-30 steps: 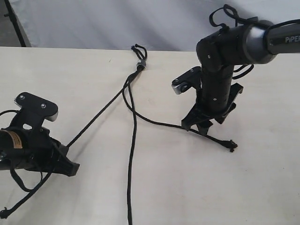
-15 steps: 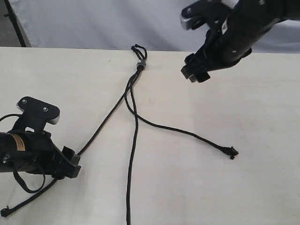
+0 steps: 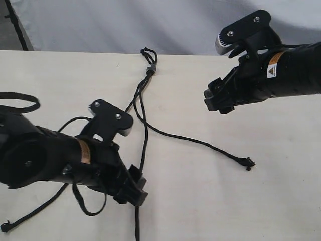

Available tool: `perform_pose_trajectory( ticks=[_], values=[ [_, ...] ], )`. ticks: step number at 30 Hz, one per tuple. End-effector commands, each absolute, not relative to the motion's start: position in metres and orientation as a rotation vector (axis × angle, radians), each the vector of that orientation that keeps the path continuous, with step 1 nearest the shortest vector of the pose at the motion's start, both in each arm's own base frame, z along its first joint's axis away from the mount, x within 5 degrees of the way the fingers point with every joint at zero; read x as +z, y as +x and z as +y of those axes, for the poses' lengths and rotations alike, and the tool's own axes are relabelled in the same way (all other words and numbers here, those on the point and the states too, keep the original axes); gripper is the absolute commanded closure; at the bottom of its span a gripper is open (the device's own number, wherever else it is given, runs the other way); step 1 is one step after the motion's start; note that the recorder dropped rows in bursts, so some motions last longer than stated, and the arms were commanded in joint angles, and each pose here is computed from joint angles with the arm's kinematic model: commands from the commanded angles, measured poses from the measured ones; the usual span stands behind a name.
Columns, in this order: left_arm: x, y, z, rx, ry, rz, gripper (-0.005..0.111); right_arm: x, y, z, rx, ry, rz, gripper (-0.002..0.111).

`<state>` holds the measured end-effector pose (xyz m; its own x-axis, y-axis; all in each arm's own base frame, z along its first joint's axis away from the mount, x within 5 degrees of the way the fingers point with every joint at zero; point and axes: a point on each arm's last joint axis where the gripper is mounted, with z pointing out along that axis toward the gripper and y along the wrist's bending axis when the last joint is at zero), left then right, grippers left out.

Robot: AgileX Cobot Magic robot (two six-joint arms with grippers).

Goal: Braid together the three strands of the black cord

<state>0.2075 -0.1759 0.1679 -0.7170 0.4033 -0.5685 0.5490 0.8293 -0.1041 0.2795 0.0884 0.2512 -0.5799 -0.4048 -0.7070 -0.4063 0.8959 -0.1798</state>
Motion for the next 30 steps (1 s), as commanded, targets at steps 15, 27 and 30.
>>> perform_pose_trajectory(
  ticks=[15, 27, 30],
  values=[
    [0.115, 0.241, -0.217, -0.259, 0.808, 2.733, 0.078, 0.25, 0.278, 0.088, 0.009, -0.577, 2.214, 0.031],
    [0.188, 0.235, -0.198, -0.08, 1.05, 2.547, 0.106, 0.241, 0.281, 0.089, 0.007, -0.585, 2.243, 0.031],
    [0.196, 0.238, -0.185, 0.136, 1.216, 2.446, 0.106, 0.231, 0.285, 0.09, 0.005, -0.594, 2.274, 0.031]
  ],
)
